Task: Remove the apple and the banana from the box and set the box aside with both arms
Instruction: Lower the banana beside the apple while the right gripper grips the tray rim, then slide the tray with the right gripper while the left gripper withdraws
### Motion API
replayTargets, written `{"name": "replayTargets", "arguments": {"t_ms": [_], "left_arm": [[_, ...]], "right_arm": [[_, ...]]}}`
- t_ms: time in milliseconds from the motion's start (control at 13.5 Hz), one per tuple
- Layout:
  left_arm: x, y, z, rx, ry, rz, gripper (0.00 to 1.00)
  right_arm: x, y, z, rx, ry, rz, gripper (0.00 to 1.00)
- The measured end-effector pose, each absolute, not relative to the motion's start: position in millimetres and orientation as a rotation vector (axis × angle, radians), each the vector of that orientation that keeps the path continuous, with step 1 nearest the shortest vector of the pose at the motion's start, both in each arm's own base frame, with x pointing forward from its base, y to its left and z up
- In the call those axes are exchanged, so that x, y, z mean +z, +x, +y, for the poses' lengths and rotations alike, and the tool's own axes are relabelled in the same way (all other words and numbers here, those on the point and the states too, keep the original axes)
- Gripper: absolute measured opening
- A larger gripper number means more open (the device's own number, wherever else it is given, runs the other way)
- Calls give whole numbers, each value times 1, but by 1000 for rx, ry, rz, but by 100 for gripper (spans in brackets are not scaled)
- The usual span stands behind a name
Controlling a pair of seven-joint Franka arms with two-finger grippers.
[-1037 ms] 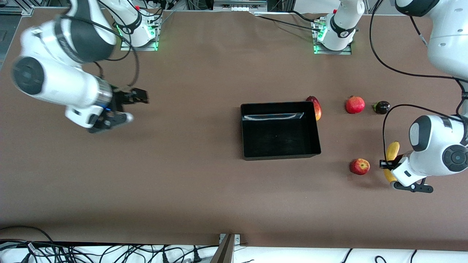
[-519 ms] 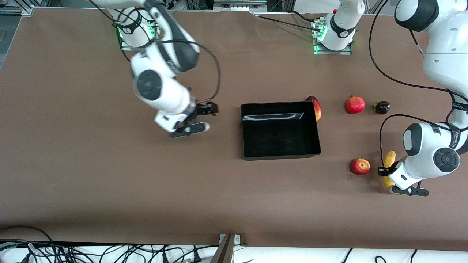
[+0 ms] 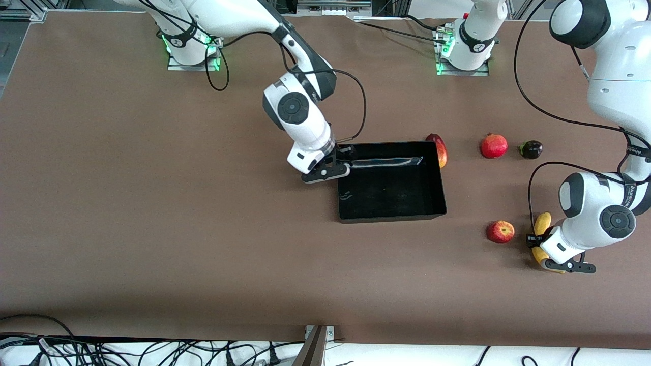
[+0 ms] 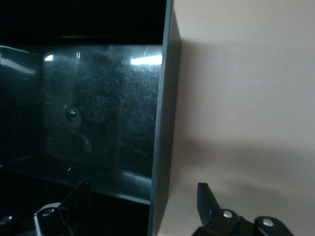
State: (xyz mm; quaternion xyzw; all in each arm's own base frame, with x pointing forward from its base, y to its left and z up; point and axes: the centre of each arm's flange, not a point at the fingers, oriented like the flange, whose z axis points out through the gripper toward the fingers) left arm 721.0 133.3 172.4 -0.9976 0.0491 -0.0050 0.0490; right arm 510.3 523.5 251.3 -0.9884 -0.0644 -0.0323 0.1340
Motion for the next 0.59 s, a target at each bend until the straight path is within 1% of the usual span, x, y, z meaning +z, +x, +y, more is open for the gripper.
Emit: {"name": "replayTargets", "arguments": {"t_ms": [74, 148, 222, 370, 444, 519, 593], "left_arm": [[171, 720, 135, -18, -3038, 150, 49], [169, 720, 137, -19, -3035, 149, 58], [170, 720, 138, -19, -3033, 149, 66], [174, 721, 136, -25, -3024, 156, 87], [183, 721, 134, -22, -3016, 161, 96], [197, 721, 130, 1, -3006, 166, 100], [219, 721, 126, 36, -2994, 167, 100]], "right_arm": [[238, 507, 527, -107, -2870, -177, 88], [229, 506, 528, -108, -2875, -162, 78], [225, 506, 527, -103, -2880, -146, 64], [223, 507, 525, -100, -2886, -129, 42], [221, 507, 523, -93, -2892, -125, 33], [216, 505, 521, -80, -2900, -123, 21], [211, 503, 519, -71, -2909, -122, 11]]}}
